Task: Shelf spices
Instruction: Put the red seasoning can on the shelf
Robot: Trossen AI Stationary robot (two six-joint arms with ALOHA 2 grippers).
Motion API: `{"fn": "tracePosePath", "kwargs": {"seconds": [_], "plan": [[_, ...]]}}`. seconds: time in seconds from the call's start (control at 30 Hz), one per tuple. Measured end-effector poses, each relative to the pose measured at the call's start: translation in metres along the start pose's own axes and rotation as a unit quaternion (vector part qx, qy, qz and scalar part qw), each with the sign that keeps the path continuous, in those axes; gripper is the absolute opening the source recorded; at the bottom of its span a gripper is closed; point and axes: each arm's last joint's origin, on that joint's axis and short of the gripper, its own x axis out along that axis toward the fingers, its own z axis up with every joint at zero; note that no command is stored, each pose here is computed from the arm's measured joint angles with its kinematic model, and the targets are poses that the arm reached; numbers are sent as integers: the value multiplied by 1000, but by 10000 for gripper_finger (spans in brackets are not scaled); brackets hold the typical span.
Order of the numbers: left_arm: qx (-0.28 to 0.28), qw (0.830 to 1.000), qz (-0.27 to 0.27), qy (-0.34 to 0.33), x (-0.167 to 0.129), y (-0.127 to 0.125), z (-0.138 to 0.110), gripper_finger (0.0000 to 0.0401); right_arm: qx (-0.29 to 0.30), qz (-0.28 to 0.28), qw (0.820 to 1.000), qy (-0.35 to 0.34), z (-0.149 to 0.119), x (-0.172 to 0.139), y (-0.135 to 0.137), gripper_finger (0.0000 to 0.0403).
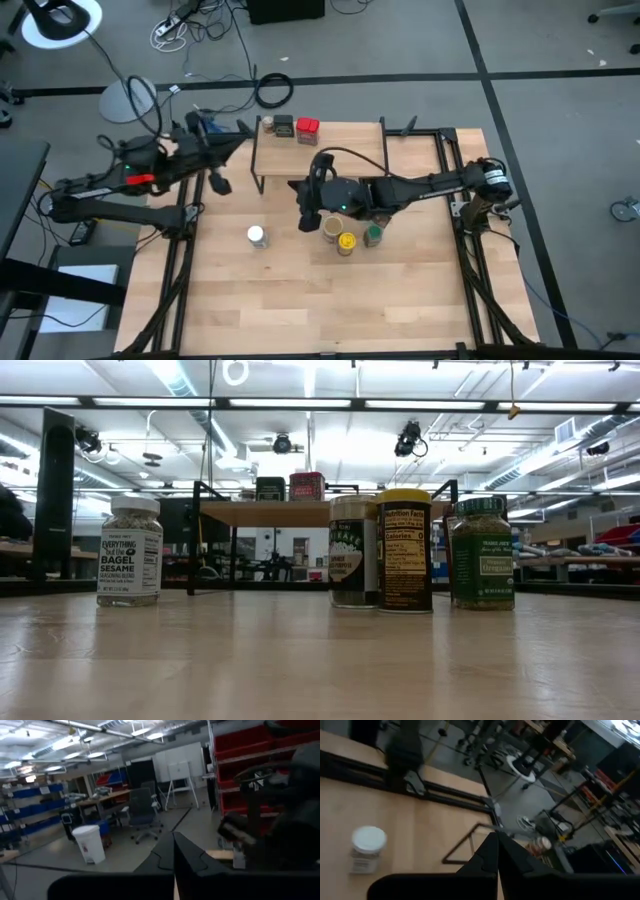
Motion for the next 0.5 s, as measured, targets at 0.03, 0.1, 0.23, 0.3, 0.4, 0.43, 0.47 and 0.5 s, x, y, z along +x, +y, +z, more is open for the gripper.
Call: {"fn": "tracePosePath", "kwargs": {"seconds": [0.03, 0.1, 0.23, 0.3, 0.4, 0.43, 0.47, 0.5], "plan": [[-3, 1000, -2, 8, -4, 1, -1, 0, 0, -9, 1000, 7, -8, 6, 0, 0], [-9, 1000, -5, 22, -10, 0, -5, 0, 5, -23, 1000, 15, -23, 18, -1, 0], [-6, 999, -22, 37, -12, -8, -28, 0, 31, -43, 998, 28, -59, 41, -8, 0], [-6, 999, -26, 39, -9, -14, -43, 0, 42, -57, 997, 39, -77, 51, -13, 0], [-8, 999, -24, 36, -5, -22, -68, 0, 65, -71, 993, 63, -100, 62, -22, 0], [-11, 999, -22, 30, -4, -24, -75, 0, 73, -70, 992, 70, -107, 65, -26, 0], [-12, 999, -20, 25, -3, -26, -83, 0, 81, -66, 992, 75, -114, 68, -28, 0], [-7, 1000, -14, 24, -3, -28, -91, 0, 87, -62, 991, 79, -119, 70, -30, 0]]}}
